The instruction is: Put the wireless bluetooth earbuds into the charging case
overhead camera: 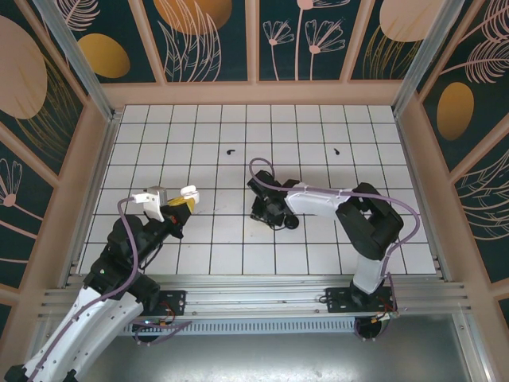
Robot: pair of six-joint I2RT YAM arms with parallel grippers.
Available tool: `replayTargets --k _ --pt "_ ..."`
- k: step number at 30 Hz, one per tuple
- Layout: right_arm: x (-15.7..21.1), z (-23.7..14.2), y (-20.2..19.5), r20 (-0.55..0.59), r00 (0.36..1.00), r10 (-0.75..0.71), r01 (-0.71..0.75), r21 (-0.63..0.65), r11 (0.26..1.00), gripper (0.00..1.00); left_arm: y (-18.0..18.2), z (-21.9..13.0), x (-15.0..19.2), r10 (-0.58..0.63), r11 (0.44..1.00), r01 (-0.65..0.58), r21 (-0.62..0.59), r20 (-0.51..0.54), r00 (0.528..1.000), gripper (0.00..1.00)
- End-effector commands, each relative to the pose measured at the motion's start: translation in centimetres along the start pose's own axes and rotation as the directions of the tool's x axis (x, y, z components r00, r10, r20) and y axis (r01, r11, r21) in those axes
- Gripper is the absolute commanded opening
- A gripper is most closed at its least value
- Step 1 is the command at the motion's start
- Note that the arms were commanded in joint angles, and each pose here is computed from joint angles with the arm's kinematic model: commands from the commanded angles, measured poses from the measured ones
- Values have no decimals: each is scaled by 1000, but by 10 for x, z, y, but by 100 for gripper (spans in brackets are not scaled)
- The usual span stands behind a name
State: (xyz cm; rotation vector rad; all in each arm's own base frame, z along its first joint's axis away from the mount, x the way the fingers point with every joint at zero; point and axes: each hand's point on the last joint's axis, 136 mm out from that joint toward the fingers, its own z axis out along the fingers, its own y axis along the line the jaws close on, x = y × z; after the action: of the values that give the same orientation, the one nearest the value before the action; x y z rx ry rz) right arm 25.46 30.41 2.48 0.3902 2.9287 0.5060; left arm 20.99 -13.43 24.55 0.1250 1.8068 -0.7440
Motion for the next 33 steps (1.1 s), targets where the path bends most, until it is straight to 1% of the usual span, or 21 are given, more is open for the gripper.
replayTargets --k 1,7,12,15,19,24,27,31,33 --pt "-11 3 -6 22 999 -33 31 75 997 32 -4 1 -6 29 999 -30 17 29 999 0" --pt "-29 6 -6 42 993 -114 105 167 980 29 -2 2 -3 32 999 -32 10 25 999 0" --pt "-38 7 0 41 975 -220 205 232 951 29 0 3 -2 34 999 -34 4 25 999 0" --pt "-44 2 2 52 963 -263 240 268 933 30 1 3 -2 39 999 -39 -1 25 999 0" --pt "-50 -11 5 74 952 -296 264 283 922 31 1 4 -1 45 999 -45 -3 22 999 0" --pt "-55 -29 8 101 962 -252 215 285 934 29 2 7 0 51 999 -51 -6 15 999 0" --pt "-52 -31 14 93 973 -210 181 255 950 27 2 9 2 55 999 -55 -1 10 998 0" --pt "-48 -21 19 77 984 -162 142 221 965 27 2 12 5 56 998 -56 4 2 998 0" --pt "-47 -14 16 66 987 -147 128 234 964 27 2 13 5 64 998 -64 3 -1 998 0"
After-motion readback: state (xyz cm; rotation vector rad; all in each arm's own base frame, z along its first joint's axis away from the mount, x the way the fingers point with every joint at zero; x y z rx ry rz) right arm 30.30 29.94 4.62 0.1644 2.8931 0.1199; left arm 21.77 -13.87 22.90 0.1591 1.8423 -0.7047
